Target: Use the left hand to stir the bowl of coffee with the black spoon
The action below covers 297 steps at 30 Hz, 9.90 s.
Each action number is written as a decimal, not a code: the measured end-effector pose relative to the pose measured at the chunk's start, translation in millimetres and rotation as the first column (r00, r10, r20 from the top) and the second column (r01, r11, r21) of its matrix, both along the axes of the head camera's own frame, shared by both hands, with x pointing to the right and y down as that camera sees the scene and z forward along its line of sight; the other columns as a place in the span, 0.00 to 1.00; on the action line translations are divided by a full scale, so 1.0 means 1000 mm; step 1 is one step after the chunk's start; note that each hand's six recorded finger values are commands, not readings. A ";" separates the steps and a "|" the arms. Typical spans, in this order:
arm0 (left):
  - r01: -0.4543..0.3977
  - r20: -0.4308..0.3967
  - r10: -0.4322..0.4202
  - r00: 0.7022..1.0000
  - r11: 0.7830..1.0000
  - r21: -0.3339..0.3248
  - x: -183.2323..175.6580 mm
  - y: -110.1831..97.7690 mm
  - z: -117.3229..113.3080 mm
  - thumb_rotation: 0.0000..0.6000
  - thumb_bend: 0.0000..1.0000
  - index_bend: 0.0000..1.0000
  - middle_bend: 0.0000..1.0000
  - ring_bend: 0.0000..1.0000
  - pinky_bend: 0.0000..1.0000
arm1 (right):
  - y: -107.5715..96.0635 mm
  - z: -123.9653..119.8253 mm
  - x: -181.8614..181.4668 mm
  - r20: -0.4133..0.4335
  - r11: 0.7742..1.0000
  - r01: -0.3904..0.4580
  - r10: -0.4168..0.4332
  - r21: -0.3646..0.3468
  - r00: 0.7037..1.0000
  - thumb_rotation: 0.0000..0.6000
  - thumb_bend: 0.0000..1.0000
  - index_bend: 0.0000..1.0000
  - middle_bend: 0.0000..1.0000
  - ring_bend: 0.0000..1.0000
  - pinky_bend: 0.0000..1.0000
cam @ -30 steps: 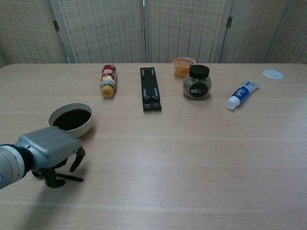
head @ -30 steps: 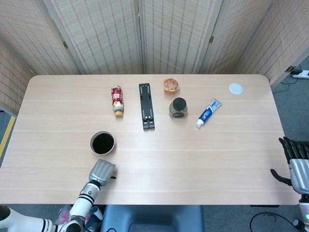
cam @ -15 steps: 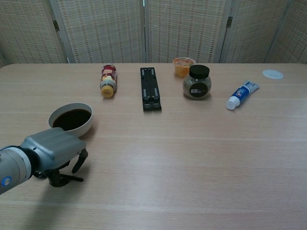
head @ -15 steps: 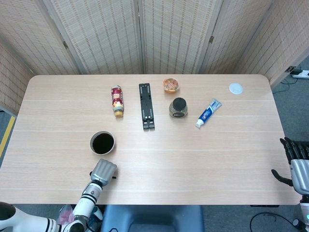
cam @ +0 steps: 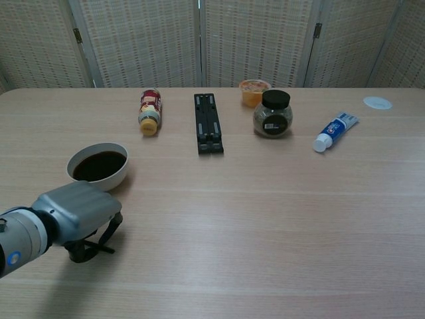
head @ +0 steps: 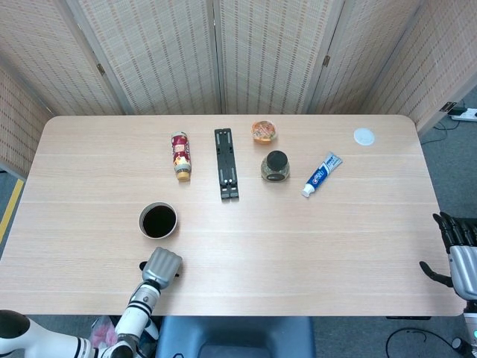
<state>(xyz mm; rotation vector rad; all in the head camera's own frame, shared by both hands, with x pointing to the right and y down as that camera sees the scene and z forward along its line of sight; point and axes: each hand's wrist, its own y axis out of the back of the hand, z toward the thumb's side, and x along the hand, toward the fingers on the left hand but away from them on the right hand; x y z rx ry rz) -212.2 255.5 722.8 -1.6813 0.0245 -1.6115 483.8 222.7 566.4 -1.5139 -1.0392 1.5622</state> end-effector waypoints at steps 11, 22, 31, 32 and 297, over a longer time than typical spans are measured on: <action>-0.007 -0.005 0.007 1.000 1.000 0.006 0.000 0.002 -0.001 1.00 0.44 0.58 1.00 1.00 1.00 | 0.001 0.000 0.001 0.002 1.000 -0.003 0.003 0.002 1.000 1.00 0.13 0.00 0.08 0.08 0.09; 0.021 -0.033 -0.020 0.999 1.000 0.016 -0.005 -0.002 -0.005 1.00 0.49 0.61 1.00 1.00 1.00 | 0.001 -0.002 0.000 0.007 1.000 0.001 -0.001 0.009 1.000 1.00 0.13 0.00 0.08 0.08 0.09; 0.131 -0.101 -0.130 0.986 0.991 0.000 -0.016 -0.013 -0.017 1.00 0.51 0.63 1.00 1.00 1.00 | -0.001 -0.001 -0.003 0.010 1.000 0.008 -0.008 0.010 1.000 1.00 0.13 0.00 0.08 0.08 0.09; 0.145 -0.111 -0.144 0.983 0.989 -0.001 -0.018 -0.015 -0.019 1.00 0.51 0.63 1.00 1.00 1.00 | -0.001 -0.001 -0.003 0.011 1.000 0.009 -0.009 0.010 1.000 1.00 0.13 0.00 0.08 0.08 0.09; 0.725 -0.586 -0.578 0.568 0.688 0.024 -0.118 -0.124 -0.064 1.00 0.20 0.36 0.72 0.61 0.75 | -0.009 -0.020 -0.005 0.045 0.999 0.011 -0.014 0.053 0.999 1.00 0.17 0.00 0.08 0.08 0.09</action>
